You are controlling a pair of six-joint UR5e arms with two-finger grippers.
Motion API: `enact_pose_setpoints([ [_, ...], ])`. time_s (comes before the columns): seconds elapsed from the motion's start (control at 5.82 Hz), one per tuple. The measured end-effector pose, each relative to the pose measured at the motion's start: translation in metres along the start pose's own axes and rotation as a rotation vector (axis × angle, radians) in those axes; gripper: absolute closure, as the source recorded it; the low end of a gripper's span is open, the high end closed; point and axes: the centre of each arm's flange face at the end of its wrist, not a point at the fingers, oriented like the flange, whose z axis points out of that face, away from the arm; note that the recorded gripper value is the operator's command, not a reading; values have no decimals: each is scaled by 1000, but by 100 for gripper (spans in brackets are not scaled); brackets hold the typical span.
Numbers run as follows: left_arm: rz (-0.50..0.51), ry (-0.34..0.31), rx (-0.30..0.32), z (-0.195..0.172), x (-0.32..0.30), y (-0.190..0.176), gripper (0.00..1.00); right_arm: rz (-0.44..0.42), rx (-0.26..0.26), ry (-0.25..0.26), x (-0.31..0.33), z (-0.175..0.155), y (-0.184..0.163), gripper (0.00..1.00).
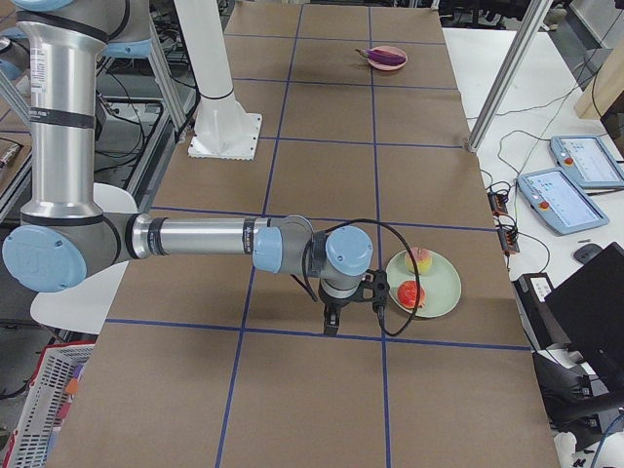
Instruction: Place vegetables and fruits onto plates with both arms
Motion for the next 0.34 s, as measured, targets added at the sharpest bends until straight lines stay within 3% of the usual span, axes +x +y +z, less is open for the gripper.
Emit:
enact_pose_setpoints([
  [0.34, 0, 0, 0, 0, 0, 0, 0, -6, 3, 0, -1, -1, -2, 0],
])
